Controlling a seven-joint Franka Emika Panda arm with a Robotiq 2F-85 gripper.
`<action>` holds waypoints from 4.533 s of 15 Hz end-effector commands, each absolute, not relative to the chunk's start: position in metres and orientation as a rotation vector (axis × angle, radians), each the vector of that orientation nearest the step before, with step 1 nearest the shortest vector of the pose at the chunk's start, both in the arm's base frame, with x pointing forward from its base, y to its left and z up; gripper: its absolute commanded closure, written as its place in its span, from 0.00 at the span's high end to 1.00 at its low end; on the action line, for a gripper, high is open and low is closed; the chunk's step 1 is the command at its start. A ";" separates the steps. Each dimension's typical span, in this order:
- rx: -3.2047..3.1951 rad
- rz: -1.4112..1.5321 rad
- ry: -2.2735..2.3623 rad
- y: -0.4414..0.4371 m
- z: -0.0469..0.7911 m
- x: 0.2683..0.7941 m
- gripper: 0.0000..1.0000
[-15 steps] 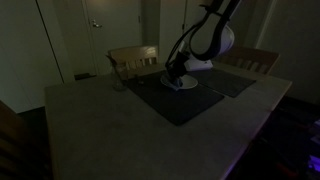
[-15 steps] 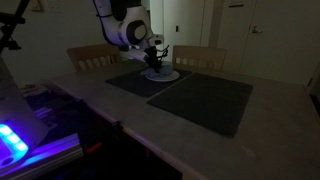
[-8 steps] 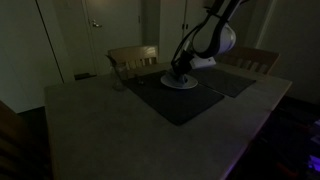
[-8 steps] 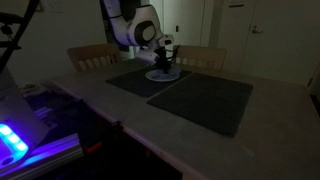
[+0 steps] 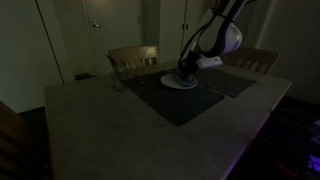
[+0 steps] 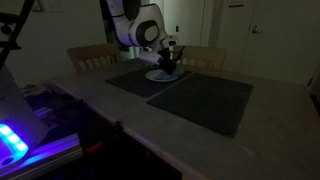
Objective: Use the towel to wipe the plate
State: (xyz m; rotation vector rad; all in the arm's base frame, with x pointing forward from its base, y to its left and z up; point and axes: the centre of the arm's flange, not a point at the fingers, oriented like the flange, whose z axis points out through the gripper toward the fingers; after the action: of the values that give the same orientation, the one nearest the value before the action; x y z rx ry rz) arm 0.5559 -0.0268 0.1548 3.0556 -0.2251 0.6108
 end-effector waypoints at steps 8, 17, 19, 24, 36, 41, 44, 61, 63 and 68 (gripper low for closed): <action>3.115 0.495 -0.252 0.015 0.145 0.517 0.02; 3.162 0.523 -0.114 0.067 0.136 0.547 0.02; 3.156 0.547 -0.098 0.065 0.135 0.559 0.02; 3.142 0.595 -0.061 0.055 0.131 0.586 0.02; 3.075 0.645 -0.025 -0.016 0.138 0.592 0.02; 3.086 0.602 -0.050 -0.009 0.148 0.556 0.02; 3.100 0.559 -0.054 0.006 0.152 0.535 0.02; 3.202 0.566 0.438 0.220 0.191 0.505 0.02; 3.206 0.549 0.446 0.227 0.183 0.500 0.02; 3.194 0.478 0.449 0.226 0.158 0.494 0.02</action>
State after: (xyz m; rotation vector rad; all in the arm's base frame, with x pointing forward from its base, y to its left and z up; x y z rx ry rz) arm 0.4928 0.2245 0.1733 3.2025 0.4587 0.5296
